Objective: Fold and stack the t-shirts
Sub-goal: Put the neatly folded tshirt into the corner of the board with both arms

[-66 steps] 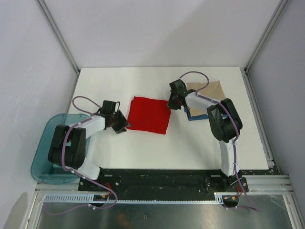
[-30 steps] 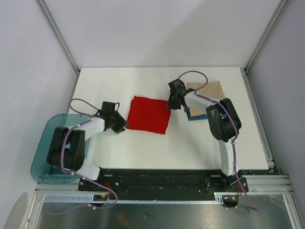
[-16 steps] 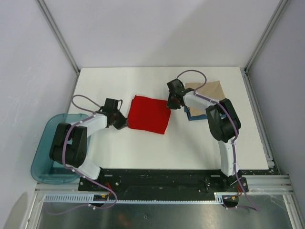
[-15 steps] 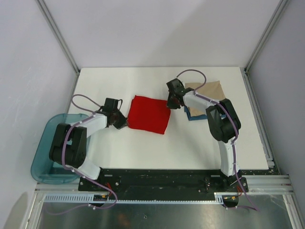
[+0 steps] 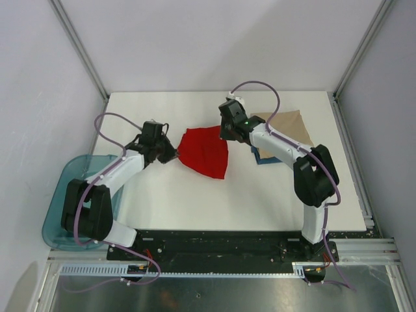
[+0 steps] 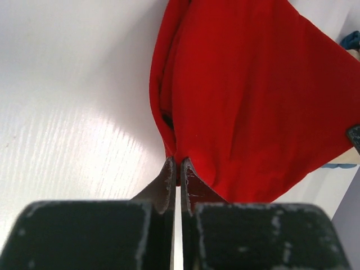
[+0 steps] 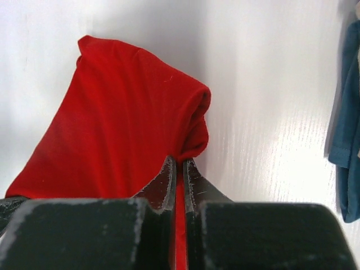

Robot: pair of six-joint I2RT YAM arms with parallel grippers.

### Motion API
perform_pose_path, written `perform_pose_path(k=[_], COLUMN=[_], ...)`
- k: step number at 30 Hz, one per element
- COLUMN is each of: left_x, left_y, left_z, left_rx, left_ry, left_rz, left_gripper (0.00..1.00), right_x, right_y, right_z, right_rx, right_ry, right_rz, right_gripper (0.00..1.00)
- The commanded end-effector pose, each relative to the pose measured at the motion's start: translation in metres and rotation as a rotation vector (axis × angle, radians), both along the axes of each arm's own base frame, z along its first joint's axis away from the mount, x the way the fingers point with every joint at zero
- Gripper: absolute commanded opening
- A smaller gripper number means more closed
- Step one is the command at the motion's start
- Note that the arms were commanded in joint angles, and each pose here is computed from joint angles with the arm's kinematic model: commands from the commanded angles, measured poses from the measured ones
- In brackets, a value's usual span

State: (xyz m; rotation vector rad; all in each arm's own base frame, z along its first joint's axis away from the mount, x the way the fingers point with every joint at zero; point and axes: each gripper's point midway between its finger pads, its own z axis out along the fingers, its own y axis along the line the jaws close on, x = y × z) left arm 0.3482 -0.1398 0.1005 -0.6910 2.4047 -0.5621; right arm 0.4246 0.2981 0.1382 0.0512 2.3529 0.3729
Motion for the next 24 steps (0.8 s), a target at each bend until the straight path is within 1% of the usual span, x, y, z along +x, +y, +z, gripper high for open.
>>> perform_pose_path(k=[1,6,12,19,24], left_x=[0.011,0.016,0.019,0.026,0.035], left_y=[-0.014,-0.033,-0.064,-0.114,-0.162], left_z=[0.044,0.065,0.086,0.106,0.121], left_rx=[-0.009,-0.044,-0.063,-0.085,-0.116], left_ry=[-0.112,-0.151,-0.192,-0.228,-0.251], left_rz=[-0.052,-0.083,-0.131,-0.197,-0.257], left_gripper=[0.00,0.00,0.00,0.00,0.00], right_x=[0.012,0.019,0.030,0.048,0.062], right_y=[-0.009,-0.023,-0.054,-0.103,-0.149], right_z=[0.054,0.077,0.098,0.119,0.130], right_rx=[-0.007,-0.034,-0.035,-0.032,-0.032], right_ry=[-0.130,-0.183,-0.220,-0.253,-0.271], right_rz=[-0.026,-0.048,-0.103,-0.181,-0.252], right_gripper=[0.00,0.00,0.00,0.00,0.00])
